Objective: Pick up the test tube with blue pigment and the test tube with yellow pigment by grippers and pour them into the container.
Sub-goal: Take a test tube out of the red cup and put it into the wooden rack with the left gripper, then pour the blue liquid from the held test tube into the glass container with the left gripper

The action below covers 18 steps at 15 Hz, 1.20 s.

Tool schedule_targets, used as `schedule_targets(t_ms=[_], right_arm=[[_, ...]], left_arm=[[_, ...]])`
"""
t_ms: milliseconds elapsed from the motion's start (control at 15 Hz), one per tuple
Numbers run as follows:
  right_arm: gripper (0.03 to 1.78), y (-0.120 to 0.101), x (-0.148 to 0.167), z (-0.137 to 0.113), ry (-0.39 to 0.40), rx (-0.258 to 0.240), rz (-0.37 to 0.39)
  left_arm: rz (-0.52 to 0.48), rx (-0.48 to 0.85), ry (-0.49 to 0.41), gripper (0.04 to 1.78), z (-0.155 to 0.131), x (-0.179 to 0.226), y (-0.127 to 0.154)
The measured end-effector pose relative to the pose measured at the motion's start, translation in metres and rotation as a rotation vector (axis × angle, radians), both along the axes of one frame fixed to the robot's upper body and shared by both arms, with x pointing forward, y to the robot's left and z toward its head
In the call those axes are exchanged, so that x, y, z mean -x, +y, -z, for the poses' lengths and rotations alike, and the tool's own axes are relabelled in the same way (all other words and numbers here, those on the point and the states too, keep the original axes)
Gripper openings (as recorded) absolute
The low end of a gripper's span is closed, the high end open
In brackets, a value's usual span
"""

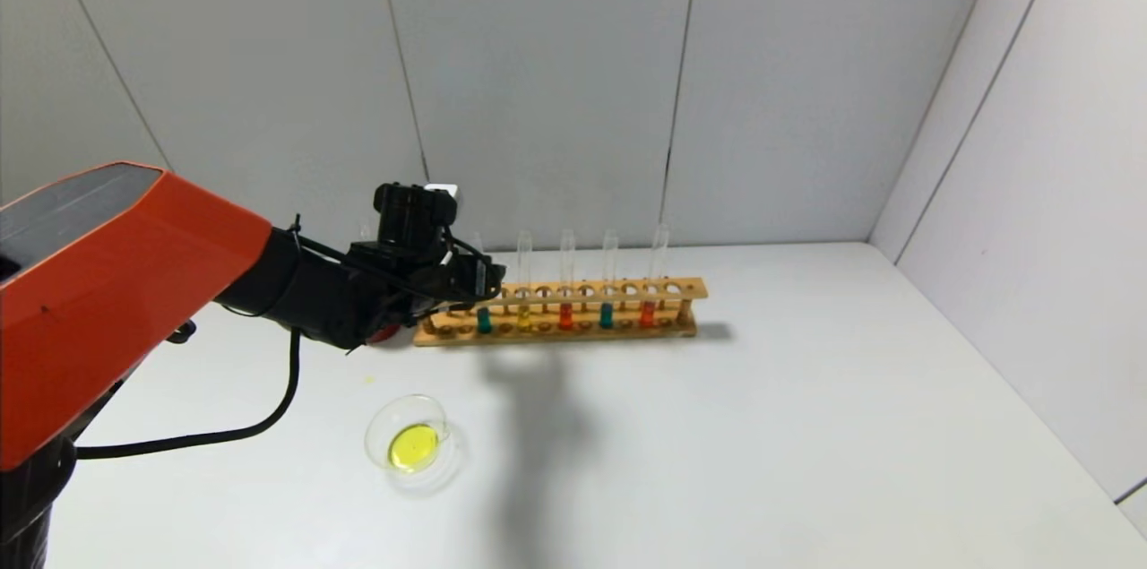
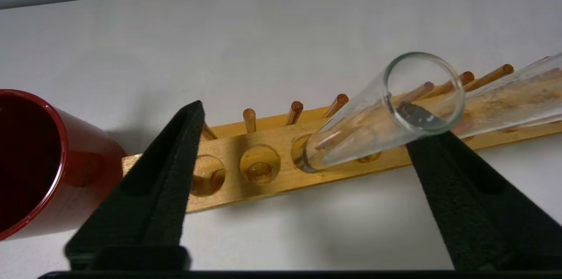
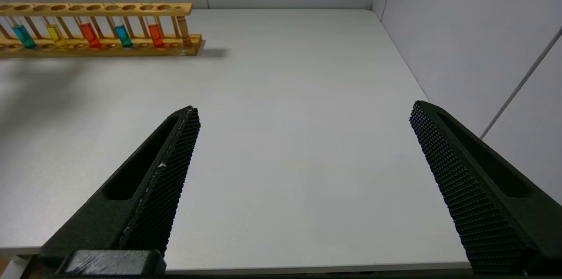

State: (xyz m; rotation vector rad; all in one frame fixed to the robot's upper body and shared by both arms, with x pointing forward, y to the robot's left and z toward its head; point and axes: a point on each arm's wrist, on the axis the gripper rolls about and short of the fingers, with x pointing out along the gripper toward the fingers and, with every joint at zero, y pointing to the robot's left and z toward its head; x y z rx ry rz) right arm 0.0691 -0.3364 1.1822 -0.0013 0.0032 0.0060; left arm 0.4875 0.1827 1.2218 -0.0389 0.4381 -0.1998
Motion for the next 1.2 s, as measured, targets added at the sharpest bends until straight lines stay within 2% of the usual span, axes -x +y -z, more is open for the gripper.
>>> schedule_targets(t_ms=[133, 333, 467, 867, 1200], right_arm=[[1.75, 0.000, 0.000, 0.000, 0.000, 0.000, 0.001], [1.75, 0.000, 0.000, 0.000, 0.000, 0.000, 0.000], [1.75, 0.000, 0.000, 0.000, 0.000, 0.000, 0.000], [1.75, 0.000, 0.000, 0.000, 0.000, 0.000, 0.000], [1.75, 0.000, 0.000, 0.000, 0.000, 0.000, 0.001]], left_arm=[[0.000, -0.003, 0.005, 1.17, 0.003, -0.002, -0.001], [0.001, -0.005, 0.009, 0.61, 0.005, -0.003, -0.001], [0.005, -0.005, 0.011, 0.34, 0.007, -0.004, -0.003], [0.005, -0.003, -0.009, 0.31, 0.001, -0.006, -0.003], [0.039, -0.050, -0.113, 0.31, -0.038, 0.005, 0.001]])
